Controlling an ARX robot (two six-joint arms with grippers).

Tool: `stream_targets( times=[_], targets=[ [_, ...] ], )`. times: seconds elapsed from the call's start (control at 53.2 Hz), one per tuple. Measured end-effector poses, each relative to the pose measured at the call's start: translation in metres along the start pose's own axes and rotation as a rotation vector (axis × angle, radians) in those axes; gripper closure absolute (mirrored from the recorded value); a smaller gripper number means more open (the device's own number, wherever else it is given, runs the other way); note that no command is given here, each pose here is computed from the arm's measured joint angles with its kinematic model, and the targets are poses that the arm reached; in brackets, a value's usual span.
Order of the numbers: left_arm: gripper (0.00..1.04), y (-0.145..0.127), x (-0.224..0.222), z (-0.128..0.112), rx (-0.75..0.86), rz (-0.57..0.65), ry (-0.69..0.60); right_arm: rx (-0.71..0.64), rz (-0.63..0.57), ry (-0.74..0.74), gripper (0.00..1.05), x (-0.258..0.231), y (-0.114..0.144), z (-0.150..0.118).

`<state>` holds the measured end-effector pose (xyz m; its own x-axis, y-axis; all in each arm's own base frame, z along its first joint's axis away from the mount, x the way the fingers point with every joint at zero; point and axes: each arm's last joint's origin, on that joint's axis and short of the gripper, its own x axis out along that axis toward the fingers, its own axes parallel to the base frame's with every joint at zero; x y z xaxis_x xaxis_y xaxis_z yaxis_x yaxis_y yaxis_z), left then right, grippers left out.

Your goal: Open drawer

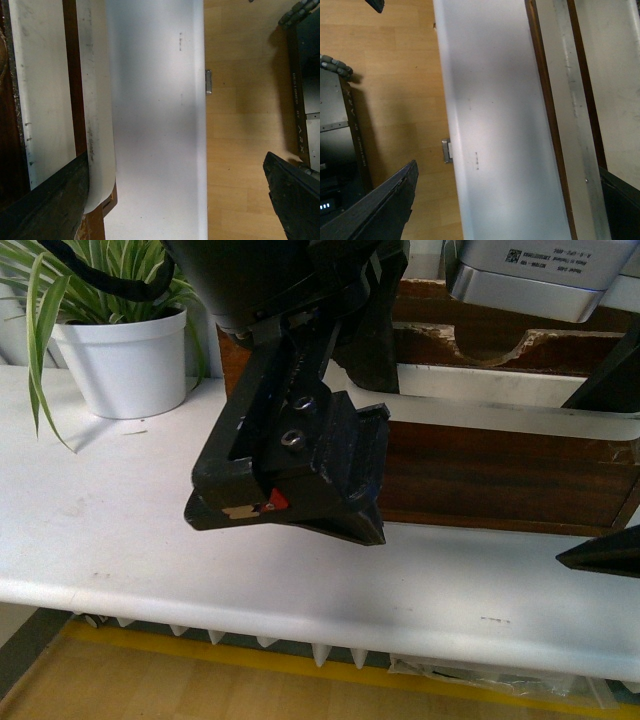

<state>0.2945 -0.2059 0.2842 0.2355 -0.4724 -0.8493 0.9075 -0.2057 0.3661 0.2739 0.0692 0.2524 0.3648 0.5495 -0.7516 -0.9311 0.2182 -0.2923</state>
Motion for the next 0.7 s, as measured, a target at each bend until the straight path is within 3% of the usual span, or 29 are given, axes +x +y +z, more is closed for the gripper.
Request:
stream_targets(
  times=[0.376,0.695],
  targets=[
    [0.06,-0.021,-0.006,0.002,0.028,-0.004,-0.007,-0.022,0.026,-0.015,0.09,-0.003,0.017,0.003],
    [0.06,-0.021,-0.016,0.005,-0.029,0.154,-0.081,0.007,-0.062,-0.077,0.09,-0.018,0.017,0.005]
  ],
)
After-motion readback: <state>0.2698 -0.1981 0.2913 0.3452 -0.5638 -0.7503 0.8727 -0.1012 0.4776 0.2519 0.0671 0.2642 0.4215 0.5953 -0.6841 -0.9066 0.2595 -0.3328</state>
